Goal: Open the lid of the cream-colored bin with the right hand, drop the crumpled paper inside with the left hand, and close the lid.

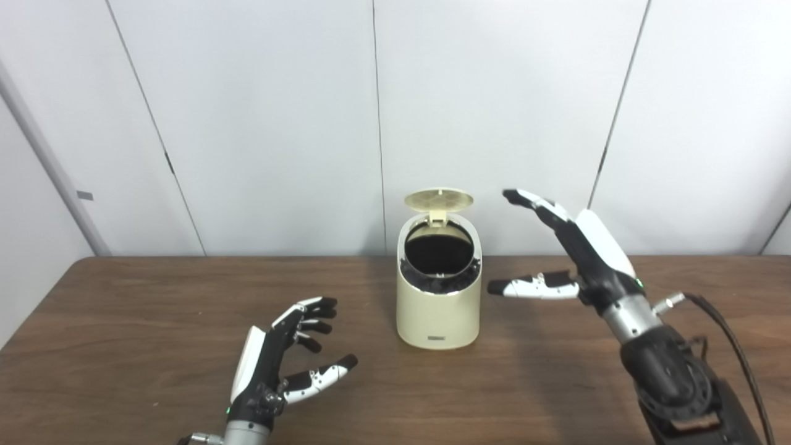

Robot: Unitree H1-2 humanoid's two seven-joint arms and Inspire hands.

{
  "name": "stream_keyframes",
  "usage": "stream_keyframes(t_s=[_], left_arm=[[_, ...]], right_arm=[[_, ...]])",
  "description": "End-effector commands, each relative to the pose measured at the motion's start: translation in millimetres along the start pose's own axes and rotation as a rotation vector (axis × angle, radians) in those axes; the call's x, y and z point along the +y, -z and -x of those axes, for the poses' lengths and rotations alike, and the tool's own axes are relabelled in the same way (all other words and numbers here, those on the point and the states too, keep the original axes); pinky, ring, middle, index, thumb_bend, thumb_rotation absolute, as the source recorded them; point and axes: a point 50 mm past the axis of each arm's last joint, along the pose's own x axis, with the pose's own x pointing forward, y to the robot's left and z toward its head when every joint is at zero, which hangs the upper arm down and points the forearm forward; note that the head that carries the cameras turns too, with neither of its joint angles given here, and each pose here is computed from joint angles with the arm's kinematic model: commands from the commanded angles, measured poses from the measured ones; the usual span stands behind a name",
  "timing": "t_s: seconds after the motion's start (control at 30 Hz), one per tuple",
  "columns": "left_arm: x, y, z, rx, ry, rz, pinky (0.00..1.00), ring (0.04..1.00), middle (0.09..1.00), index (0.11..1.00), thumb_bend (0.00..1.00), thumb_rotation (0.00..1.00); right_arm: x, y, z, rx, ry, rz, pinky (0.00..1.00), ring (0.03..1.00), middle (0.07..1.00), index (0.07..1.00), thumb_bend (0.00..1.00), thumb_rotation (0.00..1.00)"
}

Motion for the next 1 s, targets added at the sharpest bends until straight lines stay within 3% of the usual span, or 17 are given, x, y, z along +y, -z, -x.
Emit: stream_keyframes(t_s=[0.0, 0.13, 0.47, 0.97], left_arm=[[2.6, -6.7, -4.9, -0.066, -0.012, -0.001, 0.52, 0.656, 0.728, 0.754, 0.7, 0.1], [3.3, -6.2, -3.9, -0.059, -0.011, -0.007, 0.52, 0.657, 0.722, 0.753, 0.71, 0.1], [2.0, -6.5, -4.7, -0.055, -0.008, -0.005, 0.52, 0.653, 0.725, 0.753, 0.71, 0.1], [0.9, -8.7, -4.2, -0.055, 0.002, -0.002, 0.51, 0.641, 0.721, 0.75, 0.71, 0.1]], right_arm=[[-17.3, -19.1, -18.1, -0.068, 0.019, 0.014, 0.78, 0.847, 0.885, 0.87, 0.78, 0.41], [-19.3, -28.0, -34.4, -0.087, -0.008, 0.019, 0.74, 0.876, 0.911, 0.874, 0.77, 0.35], [-22.3, -39.6, -59.3, -0.086, -0.049, 0.189, 0.71, 0.883, 0.907, 0.89, 0.79, 0.48], [-17.6, -51.8, -74.7, -0.1, -0.116, 0.263, 0.8, 0.94, 0.906, 0.899, 0.77, 0.48]])
